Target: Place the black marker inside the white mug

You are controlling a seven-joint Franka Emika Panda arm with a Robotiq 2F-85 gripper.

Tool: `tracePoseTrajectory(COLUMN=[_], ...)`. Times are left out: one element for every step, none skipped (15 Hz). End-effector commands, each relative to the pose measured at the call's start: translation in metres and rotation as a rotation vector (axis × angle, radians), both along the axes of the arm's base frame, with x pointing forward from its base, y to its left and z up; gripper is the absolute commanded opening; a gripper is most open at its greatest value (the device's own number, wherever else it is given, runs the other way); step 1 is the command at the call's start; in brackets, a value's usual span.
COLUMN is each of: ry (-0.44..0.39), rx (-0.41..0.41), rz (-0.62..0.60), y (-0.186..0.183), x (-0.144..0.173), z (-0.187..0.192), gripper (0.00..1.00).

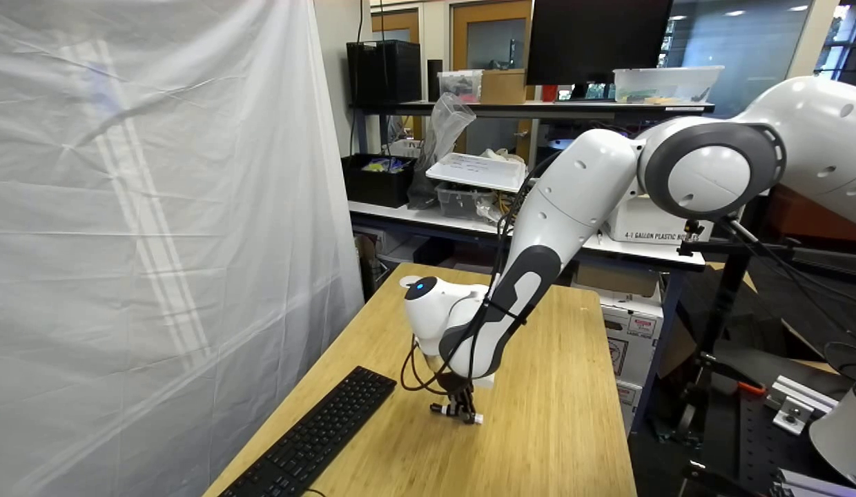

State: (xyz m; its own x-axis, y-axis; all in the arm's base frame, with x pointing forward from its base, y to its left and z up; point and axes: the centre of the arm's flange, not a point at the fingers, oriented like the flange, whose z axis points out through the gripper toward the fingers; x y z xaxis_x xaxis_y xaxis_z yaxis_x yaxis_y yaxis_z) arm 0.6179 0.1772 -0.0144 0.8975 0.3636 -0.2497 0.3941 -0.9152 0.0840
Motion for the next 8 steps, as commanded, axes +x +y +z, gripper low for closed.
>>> tracePoseTrajectory(ry=[-0.018, -0.023, -0.028, -0.033, -0.042, -0.050, -0.059, -0.068], rx=[0.017, 0.014, 0.012, 0.008, 0.002, -0.002, -0.005, -0.007], rz=[-0.002, -0.009, -0.017, -0.024, -0.032, -0.038, -0.044, -0.049], y=[-0.011, -0.013, -0.015, -0.016, -0.017, -0.018, -0.018, -0.018], x=[-0.004, -0.002, -0.002, 0.000, 0.002, 0.004, 0.006, 0.009], z=[0.012, 0.013, 0.016, 0.018, 0.021, 0.025, 0.030, 0.035], gripper=[0.05, 0.05, 0.05, 0.05, 0.05, 0.05, 0.05, 0.05])
